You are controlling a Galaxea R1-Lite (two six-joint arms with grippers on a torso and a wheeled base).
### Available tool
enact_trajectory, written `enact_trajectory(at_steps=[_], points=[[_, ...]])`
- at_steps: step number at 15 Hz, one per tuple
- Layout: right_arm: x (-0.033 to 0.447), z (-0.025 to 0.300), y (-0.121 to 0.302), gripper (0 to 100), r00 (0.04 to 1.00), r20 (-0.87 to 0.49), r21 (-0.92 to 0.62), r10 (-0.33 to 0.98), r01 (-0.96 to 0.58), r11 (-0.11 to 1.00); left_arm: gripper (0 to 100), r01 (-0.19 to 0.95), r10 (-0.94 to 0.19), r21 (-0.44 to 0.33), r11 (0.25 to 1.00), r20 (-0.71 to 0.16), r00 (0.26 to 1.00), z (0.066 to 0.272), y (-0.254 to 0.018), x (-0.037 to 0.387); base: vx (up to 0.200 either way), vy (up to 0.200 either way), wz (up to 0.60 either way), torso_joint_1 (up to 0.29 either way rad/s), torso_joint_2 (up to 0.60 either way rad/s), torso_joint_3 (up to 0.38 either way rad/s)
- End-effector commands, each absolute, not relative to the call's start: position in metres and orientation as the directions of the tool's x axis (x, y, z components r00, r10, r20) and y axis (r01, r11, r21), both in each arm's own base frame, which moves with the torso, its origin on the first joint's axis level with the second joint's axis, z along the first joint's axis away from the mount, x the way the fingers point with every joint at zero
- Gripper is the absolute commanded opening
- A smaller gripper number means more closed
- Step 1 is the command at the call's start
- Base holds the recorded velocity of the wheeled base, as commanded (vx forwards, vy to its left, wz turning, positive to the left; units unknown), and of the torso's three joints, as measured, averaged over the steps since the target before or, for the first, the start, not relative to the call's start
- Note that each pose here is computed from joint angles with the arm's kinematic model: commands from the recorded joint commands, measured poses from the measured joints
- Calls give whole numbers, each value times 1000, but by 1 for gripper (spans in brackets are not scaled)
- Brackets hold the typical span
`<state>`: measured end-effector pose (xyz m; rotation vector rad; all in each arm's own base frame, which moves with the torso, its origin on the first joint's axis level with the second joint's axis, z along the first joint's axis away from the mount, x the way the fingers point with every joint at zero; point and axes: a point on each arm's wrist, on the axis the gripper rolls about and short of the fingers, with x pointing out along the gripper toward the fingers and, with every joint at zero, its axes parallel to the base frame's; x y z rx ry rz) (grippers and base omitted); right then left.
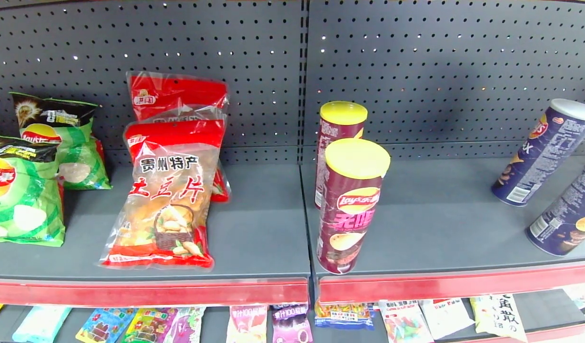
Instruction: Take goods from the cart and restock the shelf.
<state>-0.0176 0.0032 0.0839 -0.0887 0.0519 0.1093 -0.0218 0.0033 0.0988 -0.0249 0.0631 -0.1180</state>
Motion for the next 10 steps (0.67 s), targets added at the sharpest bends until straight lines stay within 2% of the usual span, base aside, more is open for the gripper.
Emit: enact_trajectory(at_steps=[1,2,8,10], points=[[-23,81,1,100,999,5,-74,38,-38,997,100,74,-76,-25,997,-92,993,78,3,-15,0,0,0,0,0,0],[-23,76,-1,100,1000,0,-15,-31,31,999,100,71,-73,-25,997,-95,993,77,3,-15,0,0,0,0,0,0],[-23,76,0,100,1000,-2,-5,-14,14,1000,100,80,-81,-15,997,-96,992,77,3,-15,0,0,0,0,0,0],[-23,76,0,100,1000,-2,-5,-14,14,1000,100,97,-94,19,995,-101,990,77,3,-15,0,0,0,0,0,0]])
